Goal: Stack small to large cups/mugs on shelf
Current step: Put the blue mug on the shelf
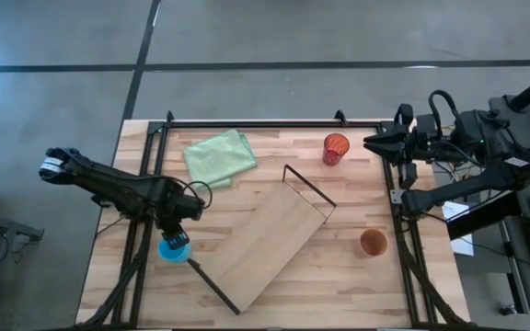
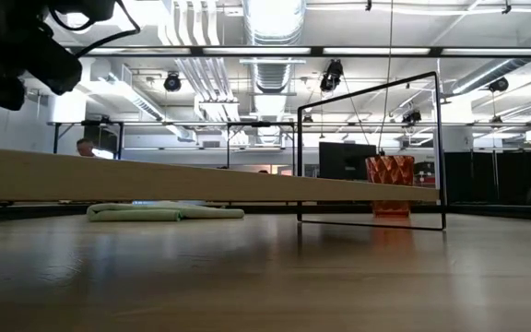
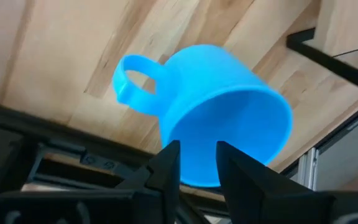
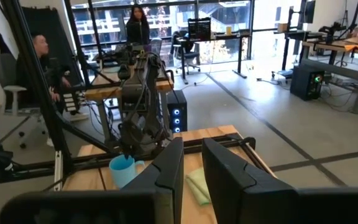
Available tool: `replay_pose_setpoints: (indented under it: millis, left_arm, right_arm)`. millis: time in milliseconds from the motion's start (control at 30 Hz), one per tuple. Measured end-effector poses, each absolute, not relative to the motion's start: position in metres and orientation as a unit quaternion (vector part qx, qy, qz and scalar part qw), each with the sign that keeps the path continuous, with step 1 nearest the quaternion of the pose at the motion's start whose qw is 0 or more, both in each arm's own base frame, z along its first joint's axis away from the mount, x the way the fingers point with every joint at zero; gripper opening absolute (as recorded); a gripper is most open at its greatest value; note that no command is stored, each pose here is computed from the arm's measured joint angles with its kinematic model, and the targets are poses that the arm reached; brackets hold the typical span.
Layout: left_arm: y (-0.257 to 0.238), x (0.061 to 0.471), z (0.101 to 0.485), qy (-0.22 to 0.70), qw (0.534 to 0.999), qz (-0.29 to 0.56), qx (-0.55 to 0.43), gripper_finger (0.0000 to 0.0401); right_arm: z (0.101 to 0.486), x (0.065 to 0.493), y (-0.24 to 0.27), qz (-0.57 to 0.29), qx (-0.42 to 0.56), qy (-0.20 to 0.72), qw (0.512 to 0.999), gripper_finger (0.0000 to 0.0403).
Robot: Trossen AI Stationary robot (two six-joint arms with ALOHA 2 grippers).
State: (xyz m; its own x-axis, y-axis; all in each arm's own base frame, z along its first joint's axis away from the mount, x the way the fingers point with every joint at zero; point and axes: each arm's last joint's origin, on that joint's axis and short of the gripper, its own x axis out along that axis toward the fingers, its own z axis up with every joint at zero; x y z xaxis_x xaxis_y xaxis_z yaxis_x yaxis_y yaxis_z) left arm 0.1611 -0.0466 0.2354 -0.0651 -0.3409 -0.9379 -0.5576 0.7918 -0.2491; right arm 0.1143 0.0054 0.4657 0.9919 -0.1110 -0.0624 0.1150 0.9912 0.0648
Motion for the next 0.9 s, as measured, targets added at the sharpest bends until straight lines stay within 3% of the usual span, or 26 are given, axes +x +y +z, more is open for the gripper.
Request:
replay_pose_setpoints:
  millis: [900]
  left_arm:
    - [-0.048,0.168,0.214,0.756,0.581,0.108,-0.283,0.0088]
  right_arm:
    - [0.466,0.114,0.005,-0.057,0.034,0.029,0.997,0.0054]
